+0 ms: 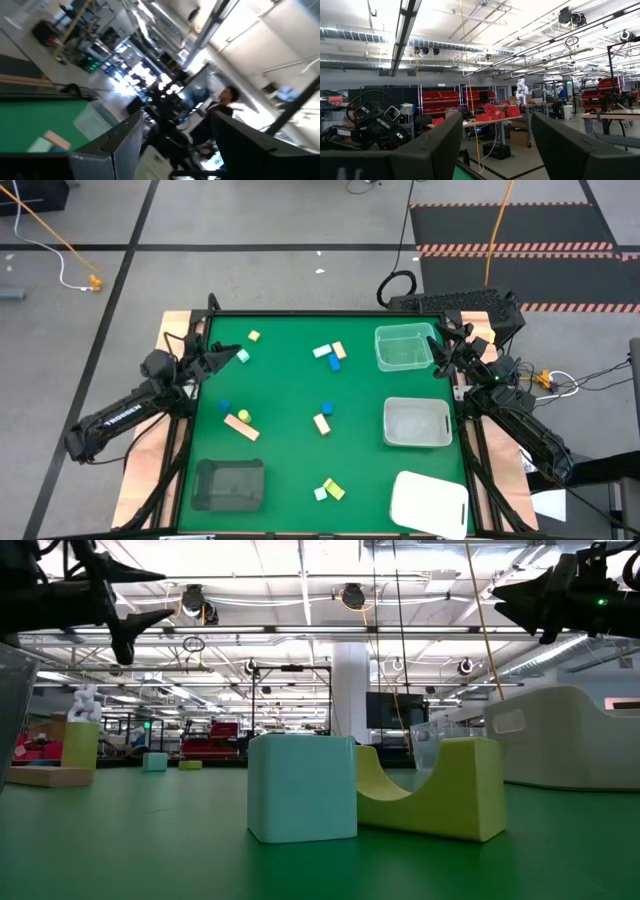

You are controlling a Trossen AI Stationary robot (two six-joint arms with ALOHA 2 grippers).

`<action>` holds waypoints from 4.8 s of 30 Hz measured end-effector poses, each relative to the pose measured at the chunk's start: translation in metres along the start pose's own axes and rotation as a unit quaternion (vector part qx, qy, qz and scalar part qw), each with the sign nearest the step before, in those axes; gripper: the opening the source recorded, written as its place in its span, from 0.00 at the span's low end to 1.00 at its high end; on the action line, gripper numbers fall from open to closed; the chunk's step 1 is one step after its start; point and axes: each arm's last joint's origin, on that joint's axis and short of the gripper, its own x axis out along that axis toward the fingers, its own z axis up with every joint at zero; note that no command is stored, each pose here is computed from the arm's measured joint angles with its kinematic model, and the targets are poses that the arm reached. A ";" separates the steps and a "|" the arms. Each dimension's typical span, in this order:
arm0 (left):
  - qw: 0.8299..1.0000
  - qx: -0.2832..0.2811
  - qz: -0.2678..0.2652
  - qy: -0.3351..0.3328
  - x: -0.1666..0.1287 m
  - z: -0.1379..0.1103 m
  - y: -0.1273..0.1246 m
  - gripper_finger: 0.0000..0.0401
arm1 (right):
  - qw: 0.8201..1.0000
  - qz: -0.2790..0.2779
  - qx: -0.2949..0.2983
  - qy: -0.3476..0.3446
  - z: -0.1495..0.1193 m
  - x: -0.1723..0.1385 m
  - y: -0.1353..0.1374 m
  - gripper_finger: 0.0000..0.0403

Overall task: Sort & place blocks by color
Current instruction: Put the top left light blue block into the black bin

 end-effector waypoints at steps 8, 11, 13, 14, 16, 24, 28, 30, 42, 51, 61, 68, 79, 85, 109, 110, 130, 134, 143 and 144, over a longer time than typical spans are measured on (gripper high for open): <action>0.981 0.088 0.130 0.118 0.029 0.019 -0.004 0.59 | 1.000 0.000 0.000 0.000 0.000 0.000 0.000 0.57; 0.961 0.097 0.194 0.171 0.042 0.024 -0.002 0.59 | 1.000 0.000 0.000 0.000 0.000 0.000 0.000 0.57; 0.948 0.102 0.227 0.197 0.051 0.027 -0.002 0.59 | 1.000 0.000 0.000 0.000 0.000 0.000 0.000 0.57; 0.943 0.103 0.239 0.210 0.057 0.027 -0.002 0.59 | 1.000 0.000 0.000 0.000 0.000 0.000 0.000 0.57; 0.935 0.106 0.251 0.227 0.068 0.028 -0.002 0.59 | 1.000 0.000 0.000 0.000 0.000 0.000 0.000 0.57; 0.909 0.101 0.298 0.272 0.108 0.008 -0.007 0.59 | 1.000 0.000 0.000 0.000 0.000 0.000 0.000 0.57; 0.892 0.102 0.336 0.284 0.115 -0.011 -0.006 0.59 | 1.000 0.000 0.000 0.000 0.000 0.000 0.000 0.57; 0.887 0.094 0.349 0.287 0.118 -0.021 -0.006 0.59 | 1.000 0.000 0.000 0.000 0.000 0.000 0.000 0.57; 0.839 0.031 0.457 0.293 0.117 -0.052 0.008 0.59 | 1.000 0.000 0.000 0.000 0.000 0.000 0.000 0.57; 0.770 0.057 0.557 0.306 0.097 -0.027 0.037 0.59 | 1.000 0.000 0.000 0.000 0.000 0.000 0.000 0.57; 0.735 0.065 0.607 0.295 0.082 0.005 0.066 0.59 | 1.000 0.000 0.000 0.000 0.000 0.000 0.000 0.57; 0.712 0.041 0.624 0.320 0.079 0.001 0.079 0.62 | 1.000 0.000 0.000 0.000 0.000 0.000 0.000 0.57; 0.685 0.032 0.637 0.352 0.084 -0.014 0.099 0.74 | 1.000 0.000 0.000 0.000 0.000 0.000 0.000 0.57; 0.674 0.038 0.651 0.347 0.084 -0.018 0.105 0.58 | 1.000 0.000 0.000 0.000 0.000 0.000 0.000 0.57; 0.786 0.116 0.516 0.320 0.107 -0.010 0.064 0.34 | 1.000 0.000 0.000 0.000 0.000 0.000 0.000 0.57; 0.803 0.123 0.496 0.307 0.111 -0.008 0.058 0.34 | 1.000 0.000 0.000 0.000 0.000 0.000 0.000 0.57; 0.980 0.113 0.131 0.100 0.151 -0.009 -0.059 0.34 | 1.000 0.000 0.000 0.000 0.000 0.000 0.000 0.57; 0.984 0.095 0.116 0.093 0.151 -0.017 -0.071 0.34 | 1.000 0.000 0.000 0.000 0.000 0.000 0.000 0.57; 0.986 0.094 0.116 0.078 0.146 -0.033 -0.091 0.34 | 1.000 0.000 0.000 0.000 0.000 0.000 0.000 0.57; 0.988 0.090 0.107 0.073 0.146 -0.033 -0.094 0.35 | 1.000 0.000 0.000 0.000 0.000 0.000 0.000 0.57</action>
